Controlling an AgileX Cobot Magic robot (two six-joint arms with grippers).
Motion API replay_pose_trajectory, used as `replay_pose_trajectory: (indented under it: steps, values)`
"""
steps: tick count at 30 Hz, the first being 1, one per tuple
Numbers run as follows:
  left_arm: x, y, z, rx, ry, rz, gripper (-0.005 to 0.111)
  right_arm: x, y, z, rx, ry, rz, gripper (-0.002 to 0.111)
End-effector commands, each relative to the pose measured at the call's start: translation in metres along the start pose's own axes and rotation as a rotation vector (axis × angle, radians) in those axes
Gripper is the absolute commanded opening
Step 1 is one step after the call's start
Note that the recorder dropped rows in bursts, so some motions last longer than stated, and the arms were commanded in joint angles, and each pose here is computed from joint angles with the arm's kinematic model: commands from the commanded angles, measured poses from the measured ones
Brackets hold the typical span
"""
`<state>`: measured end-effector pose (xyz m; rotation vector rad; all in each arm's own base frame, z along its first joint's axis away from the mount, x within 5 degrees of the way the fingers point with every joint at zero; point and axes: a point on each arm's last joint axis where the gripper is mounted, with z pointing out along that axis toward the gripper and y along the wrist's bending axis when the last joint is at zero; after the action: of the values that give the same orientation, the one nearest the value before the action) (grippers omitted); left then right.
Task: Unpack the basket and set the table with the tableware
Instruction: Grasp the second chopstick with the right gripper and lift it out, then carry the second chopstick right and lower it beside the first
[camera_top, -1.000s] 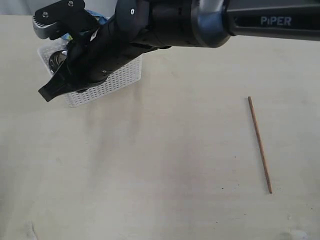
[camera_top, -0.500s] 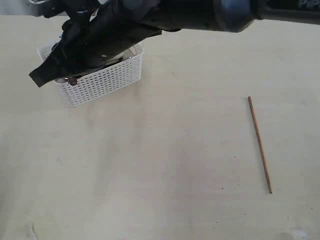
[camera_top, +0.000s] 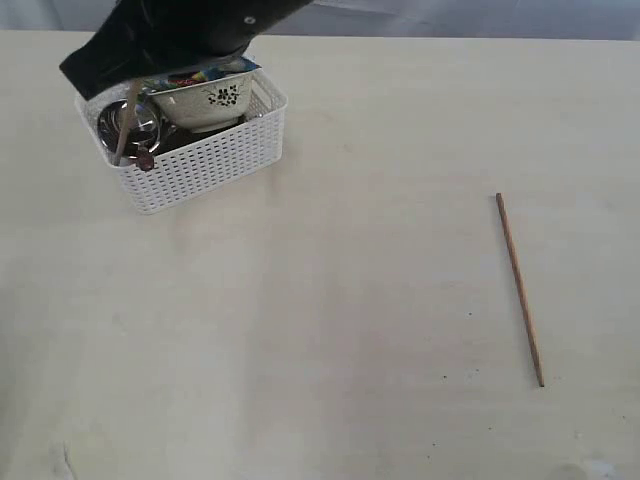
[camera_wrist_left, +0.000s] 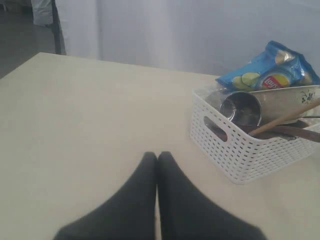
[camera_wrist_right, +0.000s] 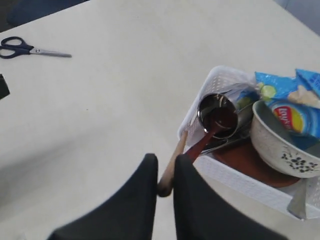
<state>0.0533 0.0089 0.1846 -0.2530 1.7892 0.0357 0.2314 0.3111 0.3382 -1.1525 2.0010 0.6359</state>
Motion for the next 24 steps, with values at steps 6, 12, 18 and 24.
replay_pose_trajectory:
  steps: [6, 12, 18, 24]
  values:
    - [0.000, 0.000, 0.000, 0.005, -0.003, 0.003, 0.000, -0.020, 0.012, -0.079, 0.018, -0.113, 0.000, 0.000]
    - [0.000, 0.000, 0.000, 0.005, -0.003, 0.003, 0.000, -0.016, 0.013, -0.132, 0.112, -0.092, 0.029, 0.000]
    - [0.000, 0.000, 0.000, 0.005, -0.003, 0.003, 0.000, 0.015, -0.004, -0.171, 0.389, 0.210, 0.114, 0.000]
    - [0.000, 0.000, 0.000, 0.005, -0.003, 0.003, 0.000, 0.018, -0.021, -0.184, 0.420, 0.219, 0.215, 0.000]
